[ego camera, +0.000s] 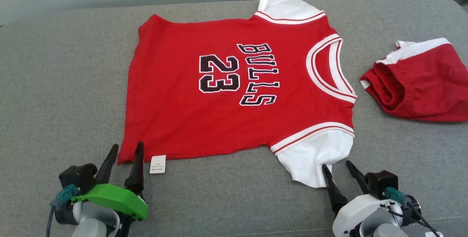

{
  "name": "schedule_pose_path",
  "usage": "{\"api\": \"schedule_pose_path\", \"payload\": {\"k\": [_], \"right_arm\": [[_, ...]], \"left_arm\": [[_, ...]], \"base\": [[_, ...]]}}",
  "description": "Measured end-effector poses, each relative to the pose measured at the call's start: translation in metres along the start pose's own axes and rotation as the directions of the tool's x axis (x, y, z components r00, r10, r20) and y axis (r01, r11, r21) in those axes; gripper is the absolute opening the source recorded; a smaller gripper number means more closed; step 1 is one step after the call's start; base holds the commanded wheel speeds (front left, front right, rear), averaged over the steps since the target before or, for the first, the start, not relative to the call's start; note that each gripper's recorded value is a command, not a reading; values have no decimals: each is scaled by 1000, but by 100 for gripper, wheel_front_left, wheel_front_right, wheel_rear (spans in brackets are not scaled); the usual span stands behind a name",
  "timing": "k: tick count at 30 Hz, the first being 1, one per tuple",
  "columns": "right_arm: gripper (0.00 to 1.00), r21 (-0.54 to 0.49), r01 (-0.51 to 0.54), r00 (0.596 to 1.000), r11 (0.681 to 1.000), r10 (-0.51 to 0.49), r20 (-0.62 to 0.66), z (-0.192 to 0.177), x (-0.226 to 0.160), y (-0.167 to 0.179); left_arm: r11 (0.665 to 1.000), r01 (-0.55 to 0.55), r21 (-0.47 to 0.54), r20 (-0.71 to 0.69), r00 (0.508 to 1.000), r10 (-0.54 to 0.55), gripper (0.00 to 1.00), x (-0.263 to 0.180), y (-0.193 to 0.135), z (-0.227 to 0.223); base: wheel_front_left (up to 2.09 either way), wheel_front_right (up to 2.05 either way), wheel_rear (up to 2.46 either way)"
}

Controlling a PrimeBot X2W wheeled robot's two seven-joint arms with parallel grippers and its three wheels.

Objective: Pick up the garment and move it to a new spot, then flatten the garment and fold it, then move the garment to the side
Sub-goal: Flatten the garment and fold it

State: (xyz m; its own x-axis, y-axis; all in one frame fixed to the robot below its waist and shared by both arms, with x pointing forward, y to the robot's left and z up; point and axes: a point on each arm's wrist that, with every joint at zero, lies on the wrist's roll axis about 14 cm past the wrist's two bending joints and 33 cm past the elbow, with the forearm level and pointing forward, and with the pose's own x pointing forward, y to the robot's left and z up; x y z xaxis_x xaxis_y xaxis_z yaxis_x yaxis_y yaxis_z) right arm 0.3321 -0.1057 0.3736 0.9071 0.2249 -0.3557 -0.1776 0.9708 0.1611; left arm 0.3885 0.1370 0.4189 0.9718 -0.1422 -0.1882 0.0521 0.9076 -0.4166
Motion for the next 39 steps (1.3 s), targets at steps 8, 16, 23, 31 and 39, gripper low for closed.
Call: {"api": "schedule_pose_path", "payload": {"k": [8, 16, 23, 31, 39], "right_arm": [[96, 27, -48, 998, 998, 50, -46, -13, 6, 9], [79, 65, -108, 992, 992, 112, -65, -21, 3, 18], [42, 89, -112, 988, 990, 120, -93, -31, 0, 18], [0, 167, -97, 988, 981, 115, -102, -34, 2, 17], [0, 204, -79, 991, 976, 99, -89, -31, 2, 11]], "left_arm": [[999, -52, -5, -41, 998, 52, 100, -3, 17, -13], [999, -51, -11, -67, 997, 50, 100, -2, 16, -21], [999, -44, -19, -64, 997, 43, 100, 7, 14, -20], [999, -37, -21, -100, 994, 35, 100, 11, 13, -31], [997, -65, -36, -143, 988, 59, 100, 5, 19, -44]], "base": [[0, 0, 0], [0, 0, 0], [0, 0, 0], [0, 0, 0], [0, 0, 0]]}}
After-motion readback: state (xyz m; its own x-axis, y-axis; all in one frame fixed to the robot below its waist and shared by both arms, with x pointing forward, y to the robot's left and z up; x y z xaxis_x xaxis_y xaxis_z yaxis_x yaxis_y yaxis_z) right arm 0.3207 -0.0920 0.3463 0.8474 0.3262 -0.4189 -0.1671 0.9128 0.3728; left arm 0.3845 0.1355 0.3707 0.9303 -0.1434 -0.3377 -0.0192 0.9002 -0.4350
